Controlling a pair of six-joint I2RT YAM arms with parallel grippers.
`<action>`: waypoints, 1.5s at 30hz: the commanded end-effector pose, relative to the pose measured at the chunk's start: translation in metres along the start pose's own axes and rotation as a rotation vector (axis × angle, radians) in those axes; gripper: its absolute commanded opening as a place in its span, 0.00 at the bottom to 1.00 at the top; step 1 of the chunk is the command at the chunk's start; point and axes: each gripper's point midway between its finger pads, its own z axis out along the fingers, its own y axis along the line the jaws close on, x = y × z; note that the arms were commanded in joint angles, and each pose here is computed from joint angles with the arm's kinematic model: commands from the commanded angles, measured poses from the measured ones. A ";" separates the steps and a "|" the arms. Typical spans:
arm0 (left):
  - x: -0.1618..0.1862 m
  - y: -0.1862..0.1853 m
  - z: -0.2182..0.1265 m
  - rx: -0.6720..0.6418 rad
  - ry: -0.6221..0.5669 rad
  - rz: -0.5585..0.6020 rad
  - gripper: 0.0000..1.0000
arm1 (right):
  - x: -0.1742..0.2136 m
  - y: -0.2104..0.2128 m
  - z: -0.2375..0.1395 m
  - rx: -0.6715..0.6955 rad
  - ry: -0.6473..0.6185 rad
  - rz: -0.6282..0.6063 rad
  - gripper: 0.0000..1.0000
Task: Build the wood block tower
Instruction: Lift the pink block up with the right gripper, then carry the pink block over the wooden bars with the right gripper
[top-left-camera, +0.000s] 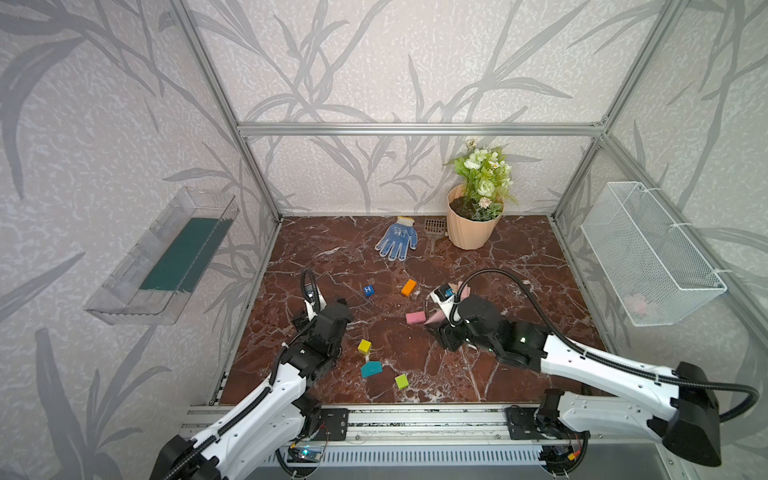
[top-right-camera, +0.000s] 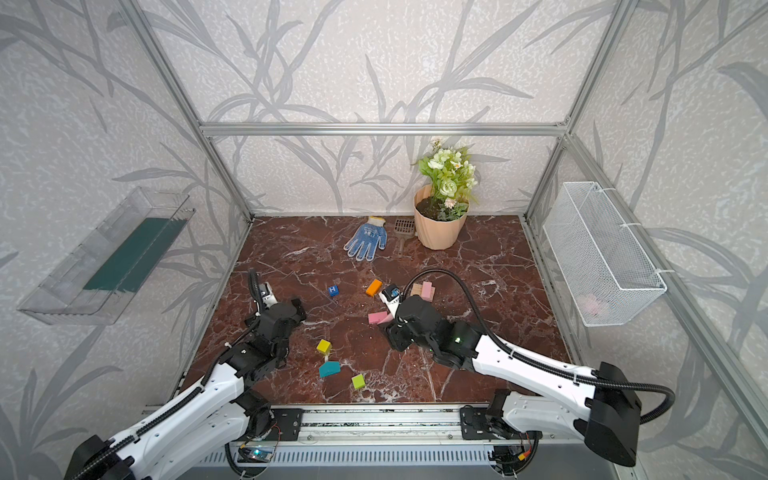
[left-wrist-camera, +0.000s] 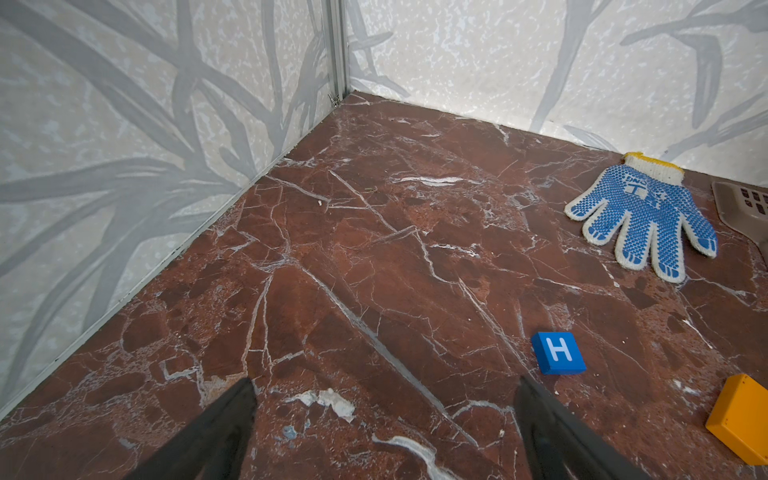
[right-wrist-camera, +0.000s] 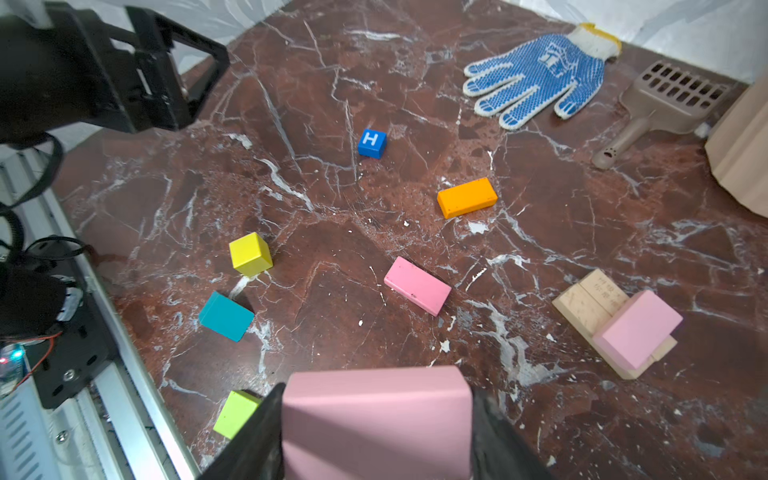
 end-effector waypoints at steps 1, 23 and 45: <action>-0.007 0.002 -0.002 -0.004 -0.020 -0.022 0.97 | -0.025 0.015 -0.014 -0.099 -0.182 -0.079 0.11; -0.007 0.002 -0.005 0.018 -0.031 -0.035 0.97 | -0.025 0.027 -0.009 -0.215 -0.128 -0.597 0.03; -0.006 0.002 -0.004 0.013 -0.029 -0.034 0.97 | 0.000 -0.119 0.095 -0.163 0.318 -0.504 0.05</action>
